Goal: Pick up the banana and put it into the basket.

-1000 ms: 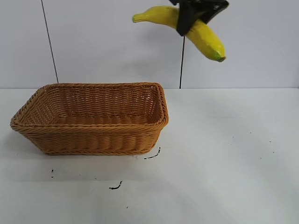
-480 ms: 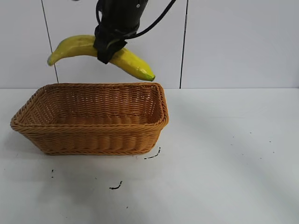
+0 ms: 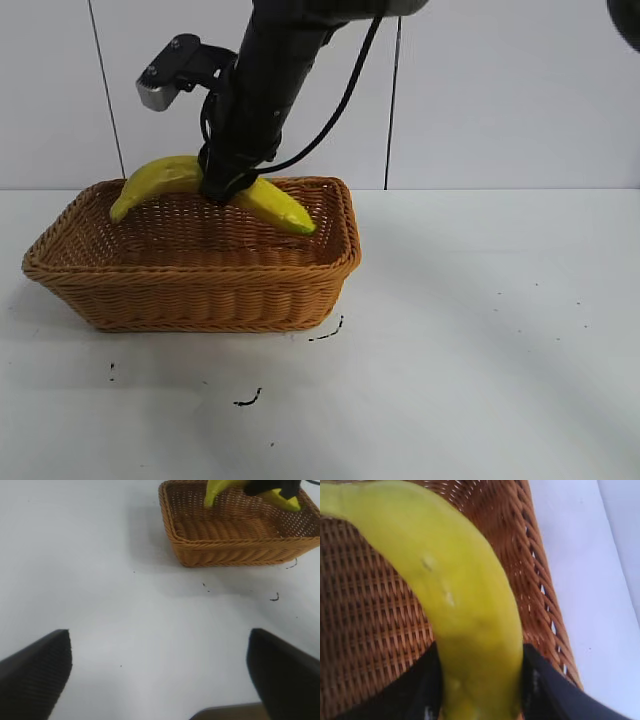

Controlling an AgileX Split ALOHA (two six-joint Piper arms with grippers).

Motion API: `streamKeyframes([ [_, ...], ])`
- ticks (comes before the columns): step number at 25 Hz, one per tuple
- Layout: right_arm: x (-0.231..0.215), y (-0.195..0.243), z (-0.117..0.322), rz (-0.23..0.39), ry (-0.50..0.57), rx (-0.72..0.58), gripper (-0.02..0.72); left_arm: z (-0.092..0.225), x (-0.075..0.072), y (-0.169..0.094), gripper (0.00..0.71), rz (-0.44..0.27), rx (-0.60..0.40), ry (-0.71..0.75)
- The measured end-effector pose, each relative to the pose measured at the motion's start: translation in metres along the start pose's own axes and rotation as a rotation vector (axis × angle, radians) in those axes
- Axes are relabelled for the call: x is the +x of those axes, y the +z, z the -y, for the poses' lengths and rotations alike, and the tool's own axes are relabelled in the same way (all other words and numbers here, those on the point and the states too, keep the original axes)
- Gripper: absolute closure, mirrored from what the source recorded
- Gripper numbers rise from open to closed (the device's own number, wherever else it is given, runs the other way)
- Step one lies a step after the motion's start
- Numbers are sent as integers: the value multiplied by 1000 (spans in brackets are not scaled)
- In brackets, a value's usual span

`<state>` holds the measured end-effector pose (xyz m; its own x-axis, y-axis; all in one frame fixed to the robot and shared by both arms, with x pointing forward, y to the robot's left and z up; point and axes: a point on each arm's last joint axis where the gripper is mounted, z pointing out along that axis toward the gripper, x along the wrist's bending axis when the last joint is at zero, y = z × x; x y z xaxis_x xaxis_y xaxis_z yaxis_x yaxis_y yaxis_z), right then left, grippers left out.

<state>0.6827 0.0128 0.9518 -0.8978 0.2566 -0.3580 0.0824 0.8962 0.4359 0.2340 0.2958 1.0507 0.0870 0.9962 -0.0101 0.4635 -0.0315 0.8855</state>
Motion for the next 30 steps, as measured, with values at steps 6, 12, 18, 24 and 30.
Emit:
streamKeyframes([
  [6, 6, 17, 7, -23, 9, 14, 400, 0, 0, 0, 20, 0, 0, 0],
  [12, 6, 17, 6, -26, 17, 7, 385, 0, 0, 0, 20, 0, 0, 0],
  [18, 5, 11, 2, -28, 80, -15, 41, 0, 0, 0, 20, 0, 0, 0],
  [24, -15, -45, -13, 59, 482, -46, 12, 0, 0, 0, 20, 0, 0, 0],
  [30, -46, -93, 17, 85, 711, 64, 12, 0, 0, 0, 20, 0, 0, 0],
])
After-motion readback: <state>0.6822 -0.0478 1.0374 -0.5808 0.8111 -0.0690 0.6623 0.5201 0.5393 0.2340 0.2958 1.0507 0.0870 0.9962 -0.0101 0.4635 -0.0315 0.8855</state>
